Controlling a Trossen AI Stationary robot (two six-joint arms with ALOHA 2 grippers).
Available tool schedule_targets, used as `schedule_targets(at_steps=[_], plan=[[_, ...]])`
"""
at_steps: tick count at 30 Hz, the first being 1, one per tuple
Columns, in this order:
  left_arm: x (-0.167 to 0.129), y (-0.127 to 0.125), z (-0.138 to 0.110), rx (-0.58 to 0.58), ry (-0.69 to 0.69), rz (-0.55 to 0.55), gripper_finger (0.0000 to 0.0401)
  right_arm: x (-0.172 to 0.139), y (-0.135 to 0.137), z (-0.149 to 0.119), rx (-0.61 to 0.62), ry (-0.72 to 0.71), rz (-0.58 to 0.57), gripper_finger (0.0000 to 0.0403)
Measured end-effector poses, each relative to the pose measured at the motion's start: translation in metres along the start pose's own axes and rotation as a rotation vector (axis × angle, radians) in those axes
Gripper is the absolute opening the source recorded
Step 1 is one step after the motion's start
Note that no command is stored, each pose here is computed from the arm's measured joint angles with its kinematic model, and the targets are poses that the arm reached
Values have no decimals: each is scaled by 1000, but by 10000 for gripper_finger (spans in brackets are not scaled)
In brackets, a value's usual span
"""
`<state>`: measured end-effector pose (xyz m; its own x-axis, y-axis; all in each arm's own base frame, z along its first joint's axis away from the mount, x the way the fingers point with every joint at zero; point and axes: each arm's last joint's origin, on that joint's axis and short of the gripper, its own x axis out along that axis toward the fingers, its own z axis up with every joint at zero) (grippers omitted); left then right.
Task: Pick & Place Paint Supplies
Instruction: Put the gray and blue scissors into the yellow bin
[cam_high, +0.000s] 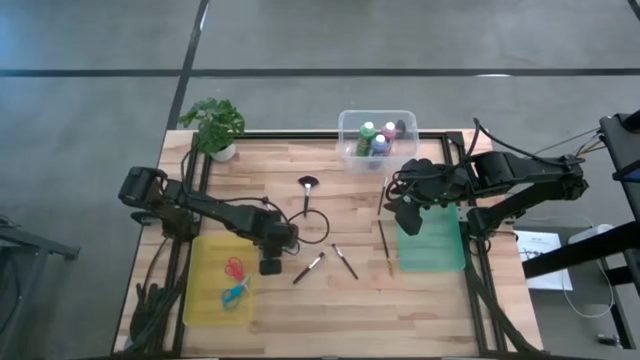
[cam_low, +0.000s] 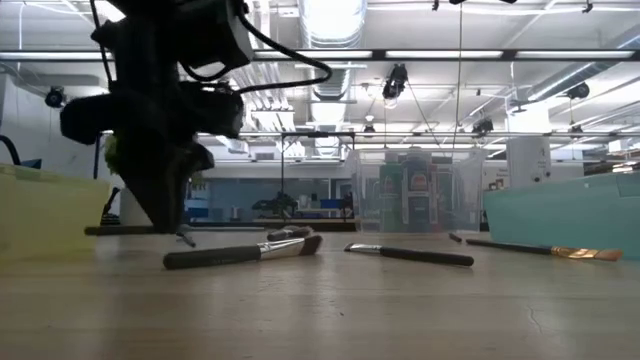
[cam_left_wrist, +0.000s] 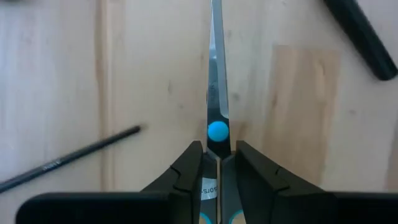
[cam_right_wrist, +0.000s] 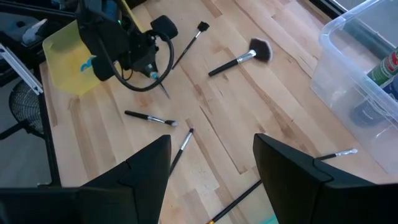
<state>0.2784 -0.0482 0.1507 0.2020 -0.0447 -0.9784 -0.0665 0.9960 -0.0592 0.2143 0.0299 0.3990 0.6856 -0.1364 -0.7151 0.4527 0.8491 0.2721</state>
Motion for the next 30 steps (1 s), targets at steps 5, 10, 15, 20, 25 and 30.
schedule_targets(at_steps=[5,10,15,20,25,30], plan=[[-25,-4,7,-19,-1,-66,76,0,0,0,-14,-1,2,228],[-61,-11,2,-38,29,-88,76,0,0,0,-21,-2,3,228],[-94,-24,-29,-127,73,-89,76,0,0,0,-24,-4,5,228],[-110,-45,-71,-325,43,-92,76,0,1,1,-28,-11,10,228],[-105,-66,-106,-584,30,-64,74,0,1,1,-37,-12,10,228],[-89,-78,-121,-903,45,-67,74,0,1,1,-37,-12,10,228]])
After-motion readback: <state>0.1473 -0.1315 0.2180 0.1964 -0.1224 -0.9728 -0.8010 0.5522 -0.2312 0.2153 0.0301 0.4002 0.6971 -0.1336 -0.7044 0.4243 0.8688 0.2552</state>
